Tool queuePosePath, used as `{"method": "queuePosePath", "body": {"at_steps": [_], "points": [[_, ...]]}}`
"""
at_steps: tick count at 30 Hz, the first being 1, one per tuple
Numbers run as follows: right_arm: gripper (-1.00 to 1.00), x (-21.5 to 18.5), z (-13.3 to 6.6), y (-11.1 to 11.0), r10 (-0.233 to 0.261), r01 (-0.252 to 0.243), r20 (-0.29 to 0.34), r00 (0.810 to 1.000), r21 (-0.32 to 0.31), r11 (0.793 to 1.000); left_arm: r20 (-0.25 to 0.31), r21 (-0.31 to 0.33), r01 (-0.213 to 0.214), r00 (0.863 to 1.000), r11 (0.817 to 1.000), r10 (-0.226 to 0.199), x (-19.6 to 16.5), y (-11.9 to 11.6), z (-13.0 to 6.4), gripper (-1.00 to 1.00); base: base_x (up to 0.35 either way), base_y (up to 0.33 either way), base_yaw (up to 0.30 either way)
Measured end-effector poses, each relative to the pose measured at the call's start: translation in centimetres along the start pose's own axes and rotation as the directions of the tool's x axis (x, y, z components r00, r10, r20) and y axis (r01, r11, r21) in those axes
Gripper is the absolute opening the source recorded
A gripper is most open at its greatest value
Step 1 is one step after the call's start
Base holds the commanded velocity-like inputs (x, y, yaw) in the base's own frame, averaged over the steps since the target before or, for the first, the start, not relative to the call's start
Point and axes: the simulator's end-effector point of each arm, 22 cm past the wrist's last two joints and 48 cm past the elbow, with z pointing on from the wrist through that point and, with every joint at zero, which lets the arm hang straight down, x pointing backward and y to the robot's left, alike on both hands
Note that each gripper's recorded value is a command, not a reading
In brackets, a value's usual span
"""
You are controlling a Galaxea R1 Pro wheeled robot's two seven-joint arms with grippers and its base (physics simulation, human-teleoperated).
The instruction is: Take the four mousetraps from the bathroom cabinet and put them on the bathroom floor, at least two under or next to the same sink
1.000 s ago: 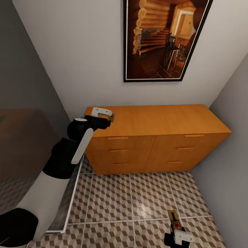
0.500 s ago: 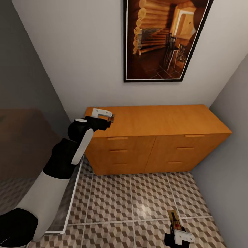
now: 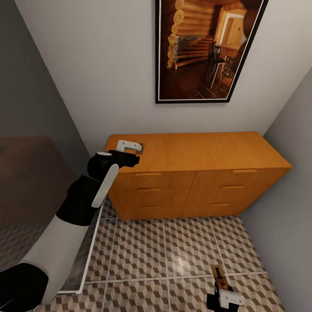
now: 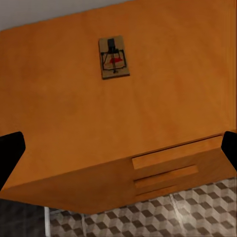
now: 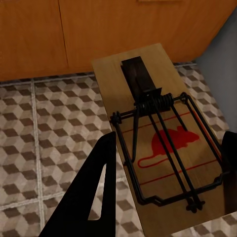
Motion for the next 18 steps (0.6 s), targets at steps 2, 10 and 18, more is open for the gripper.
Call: {"method": "queuePosePath", "body": {"at_steps": [2, 10, 18], "points": [[-1.0, 0.0, 0.0, 0.0, 0.0, 0.0, 0.0, 1.0, 0.001, 1.0, -0.001, 0.008, 0.005, 1.0, 1.0, -0.004, 0.0, -0.2, 0.0, 1.0, 0.0, 0.0, 0.0], [-1.0, 0.1, 0.0, 0.0, -0.001, 0.001, -0.003, 1.0, 0.0, 1.0, -0.013, 0.124, 0.08, 0.997, 0.989, -0.079, -0.1, -2.4, -0.5, 1.0, 0.0, 0.0, 0.0], [-1.0, 0.1, -0.1, 0.0, -0.001, 0.001, -0.004, 1.0, 0.0, 1.0, 0.008, 0.16, 0.223, 0.974, 0.962, -0.227, -1.8, 0.0, -1.2, 1.0, 0.0, 0.0, 0.0]]}}
